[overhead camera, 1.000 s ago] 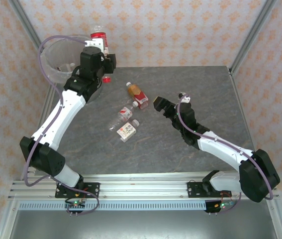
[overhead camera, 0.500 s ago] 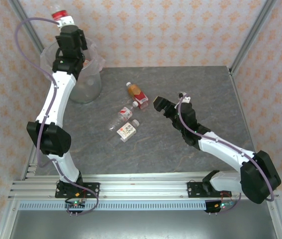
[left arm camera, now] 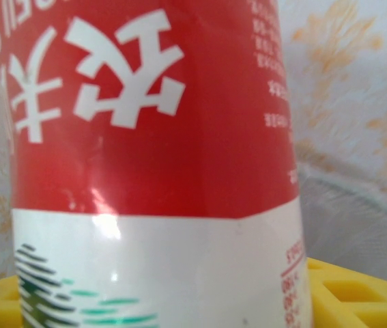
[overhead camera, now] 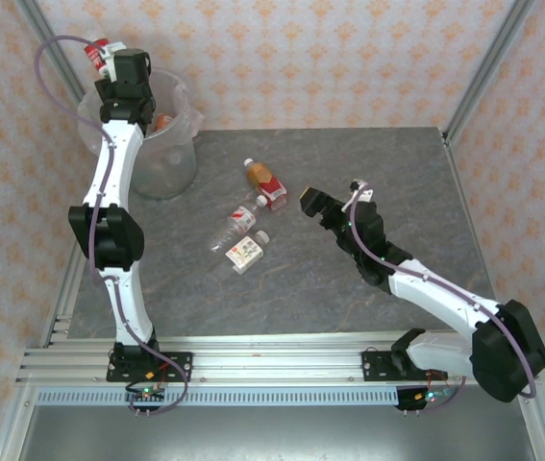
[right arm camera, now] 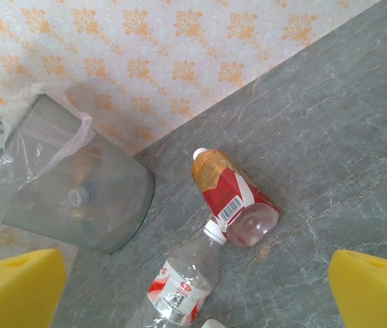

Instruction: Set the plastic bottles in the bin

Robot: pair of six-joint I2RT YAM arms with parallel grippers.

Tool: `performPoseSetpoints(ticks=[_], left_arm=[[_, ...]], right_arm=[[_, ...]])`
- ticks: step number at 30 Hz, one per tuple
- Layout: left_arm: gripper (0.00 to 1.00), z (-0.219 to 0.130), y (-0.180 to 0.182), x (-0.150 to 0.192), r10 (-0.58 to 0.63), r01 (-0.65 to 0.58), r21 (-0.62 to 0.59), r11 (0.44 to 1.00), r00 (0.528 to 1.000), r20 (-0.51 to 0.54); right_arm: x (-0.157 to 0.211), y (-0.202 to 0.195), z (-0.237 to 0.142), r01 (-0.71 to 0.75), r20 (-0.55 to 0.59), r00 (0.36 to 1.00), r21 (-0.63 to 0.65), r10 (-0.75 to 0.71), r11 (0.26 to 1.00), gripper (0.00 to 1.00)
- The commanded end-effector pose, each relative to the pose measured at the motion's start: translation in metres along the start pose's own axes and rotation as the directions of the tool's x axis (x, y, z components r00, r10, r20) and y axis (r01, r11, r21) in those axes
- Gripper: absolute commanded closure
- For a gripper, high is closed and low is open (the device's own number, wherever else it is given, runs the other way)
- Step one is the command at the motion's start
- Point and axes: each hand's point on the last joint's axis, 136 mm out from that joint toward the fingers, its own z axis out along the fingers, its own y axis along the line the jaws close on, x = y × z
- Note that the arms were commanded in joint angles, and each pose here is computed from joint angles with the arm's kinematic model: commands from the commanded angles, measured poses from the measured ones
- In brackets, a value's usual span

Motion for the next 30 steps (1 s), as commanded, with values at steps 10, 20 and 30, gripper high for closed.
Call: performPoseSetpoints(ticks=[10, 20, 30], left_arm=[[0.22, -0.005, 0.024, 0.022, -0.104, 0.097, -0.084, 0.992, 0.991, -0.084], [0.07, -0.023, 0.015, 0.005, -0.152, 0.155, 0.021, 0.988, 0.983, -0.100], [0.00, -0.046, 0.003, -0.009, -0.190, 0.209, 0.151, 0.966, 0.973, -0.130]], right_arm=[[-0.004, -0.006, -0.004, 0.042, 0.029, 0.999, 0.022, -0.043, 0.999, 0.01], [-0.003, -0.008, -0.003, 0.055, 0.025, 0.998, 0.032, -0.056, 0.998, 0.01], [-0.004, -0.009, -0.002, 0.097, 0.022, 0.995, 0.040, -0.098, 0.994, 0.01]])
